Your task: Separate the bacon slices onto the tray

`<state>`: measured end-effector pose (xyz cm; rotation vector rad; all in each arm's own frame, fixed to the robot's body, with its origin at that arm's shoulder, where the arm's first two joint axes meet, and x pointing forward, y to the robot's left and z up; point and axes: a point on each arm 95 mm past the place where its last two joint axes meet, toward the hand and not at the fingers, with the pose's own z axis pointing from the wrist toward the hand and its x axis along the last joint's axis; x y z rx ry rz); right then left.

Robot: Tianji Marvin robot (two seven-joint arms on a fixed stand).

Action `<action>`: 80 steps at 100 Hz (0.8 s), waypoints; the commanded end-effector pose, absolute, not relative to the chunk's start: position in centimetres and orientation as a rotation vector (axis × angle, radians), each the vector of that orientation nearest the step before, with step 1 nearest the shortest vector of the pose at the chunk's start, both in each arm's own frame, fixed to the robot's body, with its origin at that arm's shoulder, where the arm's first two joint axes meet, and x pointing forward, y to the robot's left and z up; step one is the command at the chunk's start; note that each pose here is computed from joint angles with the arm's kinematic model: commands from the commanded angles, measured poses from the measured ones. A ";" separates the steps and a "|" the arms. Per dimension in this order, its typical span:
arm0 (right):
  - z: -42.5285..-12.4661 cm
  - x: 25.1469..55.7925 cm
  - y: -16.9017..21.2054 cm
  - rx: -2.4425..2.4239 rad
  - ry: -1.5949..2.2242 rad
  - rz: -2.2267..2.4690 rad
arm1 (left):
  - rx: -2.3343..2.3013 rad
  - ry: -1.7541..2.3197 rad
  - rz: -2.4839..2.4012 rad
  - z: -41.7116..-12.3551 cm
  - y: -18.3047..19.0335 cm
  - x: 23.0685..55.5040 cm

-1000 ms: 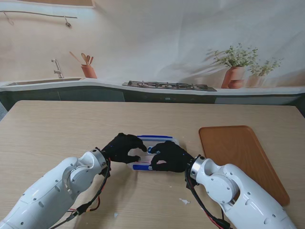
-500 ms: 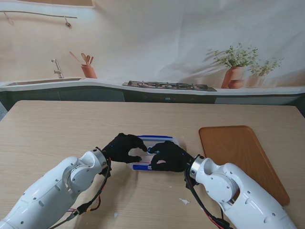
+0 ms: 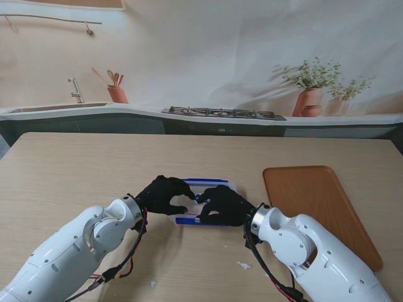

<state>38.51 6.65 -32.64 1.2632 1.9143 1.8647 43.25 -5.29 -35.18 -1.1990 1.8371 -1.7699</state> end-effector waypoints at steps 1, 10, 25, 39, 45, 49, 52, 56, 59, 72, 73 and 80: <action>-34.1 37.7 6.7 1.297 1.971 1.830 | -1.271 1.915 -1.676 -38.1 -4.6 42.2; -34.2 37.8 6.7 1.296 1.975 1.828 | -1.273 1.916 -1.675 -38.1 -4.6 42.2; -34.3 37.8 6.7 1.301 1.994 1.818 | -1.276 1.917 -1.673 -38.2 -4.6 42.2; -34.3 37.8 6.7 1.309 2.009 1.804 | -1.275 1.919 -1.672 -38.2 -4.7 42.2; -34.4 37.8 6.7 1.317 2.021 1.791 | -1.276 1.921 -1.671 -38.2 -4.7 42.2; -34.4 37.8 6.6 1.322 2.036 1.778 | -1.276 1.922 -1.671 -38.2 -4.7 42.2; -34.4 37.8 6.6 1.326 2.047 1.769 | -1.275 1.923 -1.670 -38.2 -4.7 42.2; -34.5 37.8 6.6 1.332 2.054 1.763 | -1.275 1.924 -1.670 -38.2 -4.7 42.2; -34.5 37.8 6.6 1.335 2.056 1.761 | -1.276 1.925 -1.669 -38.2 -4.7 42.2; -34.5 37.8 6.7 1.353 2.060 1.770 | -1.278 1.933 -1.661 -38.3 -4.7 42.2; -34.5 37.8 6.7 1.352 2.059 1.771 | -1.278 1.934 -1.660 -38.3 -4.7 42.2; -34.4 37.9 6.6 1.327 2.042 1.792 | -1.280 1.935 -1.658 -38.3 -4.7 42.1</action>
